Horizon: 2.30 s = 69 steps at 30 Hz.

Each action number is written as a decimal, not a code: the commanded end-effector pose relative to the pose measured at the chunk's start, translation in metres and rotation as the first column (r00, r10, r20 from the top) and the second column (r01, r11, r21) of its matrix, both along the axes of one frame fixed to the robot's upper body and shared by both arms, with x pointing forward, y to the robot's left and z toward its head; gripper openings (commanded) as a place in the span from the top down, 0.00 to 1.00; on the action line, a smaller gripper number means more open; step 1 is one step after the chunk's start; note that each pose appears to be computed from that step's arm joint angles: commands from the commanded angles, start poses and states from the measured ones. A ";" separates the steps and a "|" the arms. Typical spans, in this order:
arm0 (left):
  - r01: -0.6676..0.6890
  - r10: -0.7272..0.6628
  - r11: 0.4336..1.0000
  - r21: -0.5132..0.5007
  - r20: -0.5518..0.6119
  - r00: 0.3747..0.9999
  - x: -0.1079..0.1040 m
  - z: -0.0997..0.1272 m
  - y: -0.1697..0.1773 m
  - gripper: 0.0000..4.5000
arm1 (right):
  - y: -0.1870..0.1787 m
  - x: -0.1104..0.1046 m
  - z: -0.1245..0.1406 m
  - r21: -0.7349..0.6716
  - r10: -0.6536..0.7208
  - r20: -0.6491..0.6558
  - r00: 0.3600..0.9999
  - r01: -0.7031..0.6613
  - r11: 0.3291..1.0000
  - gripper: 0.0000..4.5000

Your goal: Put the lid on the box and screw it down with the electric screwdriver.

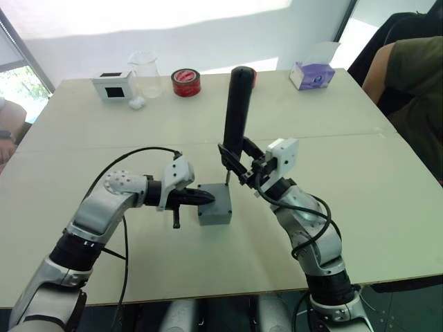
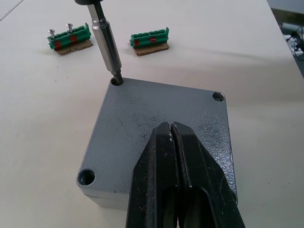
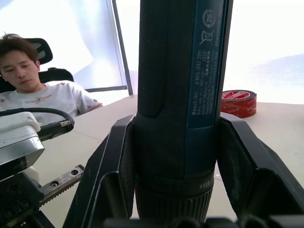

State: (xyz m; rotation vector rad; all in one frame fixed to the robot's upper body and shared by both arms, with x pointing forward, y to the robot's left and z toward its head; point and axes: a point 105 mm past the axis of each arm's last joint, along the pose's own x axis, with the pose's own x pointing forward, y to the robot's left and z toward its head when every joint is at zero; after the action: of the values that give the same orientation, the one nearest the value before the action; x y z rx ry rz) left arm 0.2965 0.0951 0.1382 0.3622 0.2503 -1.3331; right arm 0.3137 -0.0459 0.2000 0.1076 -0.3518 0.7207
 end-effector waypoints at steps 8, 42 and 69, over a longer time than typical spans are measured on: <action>-0.031 0.034 0.998 0.062 -0.047 0.998 -0.002 -0.019 0.008 1.00 | -0.004 0.000 0.004 0.012 -0.031 0.034 0.999 0.031 0.999 0.59; -0.023 0.027 0.996 0.081 -0.060 0.998 0.003 -0.034 0.006 1.00 | -0.008 -0.006 -0.058 -0.223 -0.011 -0.194 0.981 -0.033 0.974 0.59; -0.028 0.034 0.997 0.076 -0.078 0.996 0.002 -0.039 0.006 1.00 | -0.017 0.005 -0.089 -0.271 -0.056 -0.349 0.936 -0.043 0.962 0.59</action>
State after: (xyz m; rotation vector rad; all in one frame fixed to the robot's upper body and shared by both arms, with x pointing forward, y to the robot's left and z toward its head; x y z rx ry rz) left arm 0.2990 0.0953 0.1178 0.3557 0.2838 -1.3239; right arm 0.3120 -0.0501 0.1734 -0.0208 -0.1610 0.7753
